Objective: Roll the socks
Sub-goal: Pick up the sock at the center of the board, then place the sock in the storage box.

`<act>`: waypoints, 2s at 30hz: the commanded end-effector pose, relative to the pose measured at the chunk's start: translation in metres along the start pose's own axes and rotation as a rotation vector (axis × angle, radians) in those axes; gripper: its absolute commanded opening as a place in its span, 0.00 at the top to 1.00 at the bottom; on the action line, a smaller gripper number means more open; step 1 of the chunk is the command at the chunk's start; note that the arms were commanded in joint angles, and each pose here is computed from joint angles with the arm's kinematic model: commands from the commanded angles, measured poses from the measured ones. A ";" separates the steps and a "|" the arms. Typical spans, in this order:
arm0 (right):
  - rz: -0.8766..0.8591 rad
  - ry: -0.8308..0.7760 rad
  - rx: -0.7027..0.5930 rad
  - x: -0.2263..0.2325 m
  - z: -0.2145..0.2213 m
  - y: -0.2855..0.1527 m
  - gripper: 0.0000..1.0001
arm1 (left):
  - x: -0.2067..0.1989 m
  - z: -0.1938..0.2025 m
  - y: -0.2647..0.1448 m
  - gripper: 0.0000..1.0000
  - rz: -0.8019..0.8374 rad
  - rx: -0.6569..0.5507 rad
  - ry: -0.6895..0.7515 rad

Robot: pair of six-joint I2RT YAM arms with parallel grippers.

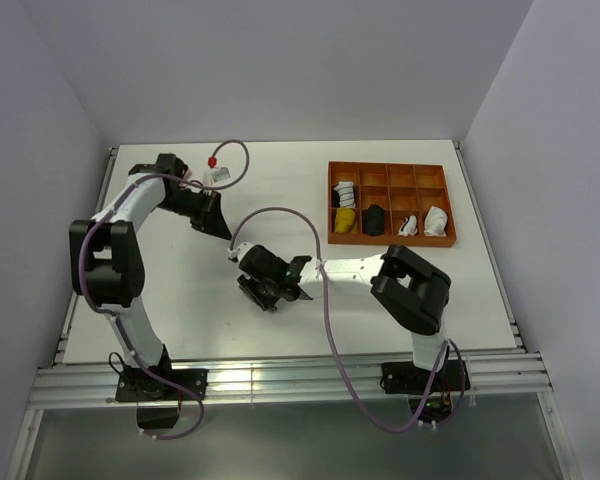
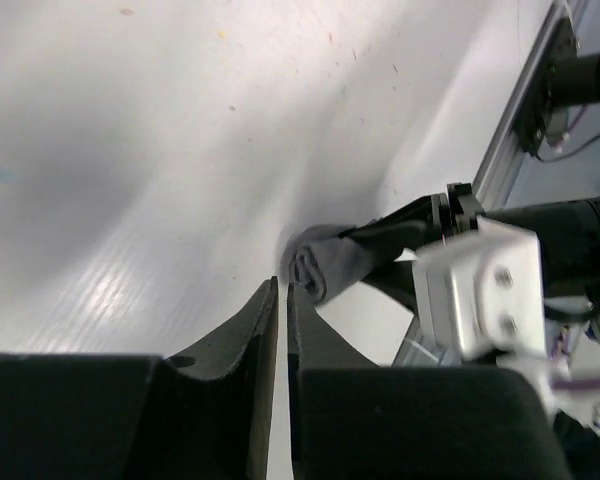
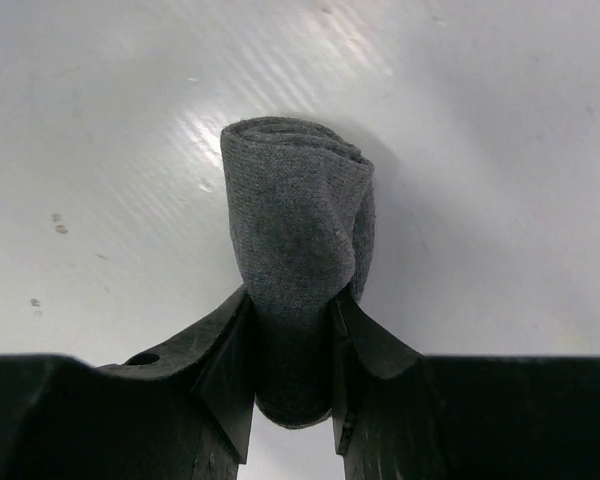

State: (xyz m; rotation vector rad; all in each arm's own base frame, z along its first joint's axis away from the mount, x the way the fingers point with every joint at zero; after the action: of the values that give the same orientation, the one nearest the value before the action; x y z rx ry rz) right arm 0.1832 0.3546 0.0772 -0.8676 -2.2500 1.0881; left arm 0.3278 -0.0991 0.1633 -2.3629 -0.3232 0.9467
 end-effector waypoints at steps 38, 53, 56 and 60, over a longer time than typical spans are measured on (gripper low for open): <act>1.070 0.671 -0.254 -0.350 -0.108 -0.167 1.00 | -0.071 -0.017 -0.094 0.84 -0.206 -0.261 0.201; 1.075 0.581 -0.037 -0.388 -0.089 -0.095 1.00 | -0.058 -0.012 -0.088 0.84 -0.222 -0.238 0.159; 1.060 0.569 0.006 -0.386 -0.077 -0.082 1.00 | -0.057 -0.014 -0.087 0.84 -0.212 -0.237 0.156; 1.016 0.572 0.043 -0.383 -0.069 -0.070 1.00 | -0.056 -0.014 -0.087 0.84 -0.210 -0.238 0.153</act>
State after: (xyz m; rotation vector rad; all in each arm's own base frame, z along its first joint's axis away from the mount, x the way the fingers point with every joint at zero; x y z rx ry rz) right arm 0.4666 0.0762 0.1245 -2.1246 -1.2500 1.0189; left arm 0.2922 -0.0585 0.2506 -2.5220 -0.6306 0.6670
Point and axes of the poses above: each gripper's point midway between its finger pads, its own y axis out along the fingers, its own x axis along the line the jaws close on, z = x × y, the point moved 7 cm from there along -y, back along the fingers, and after that the axes turned 7 degrees about y, right-handed, at the moved point
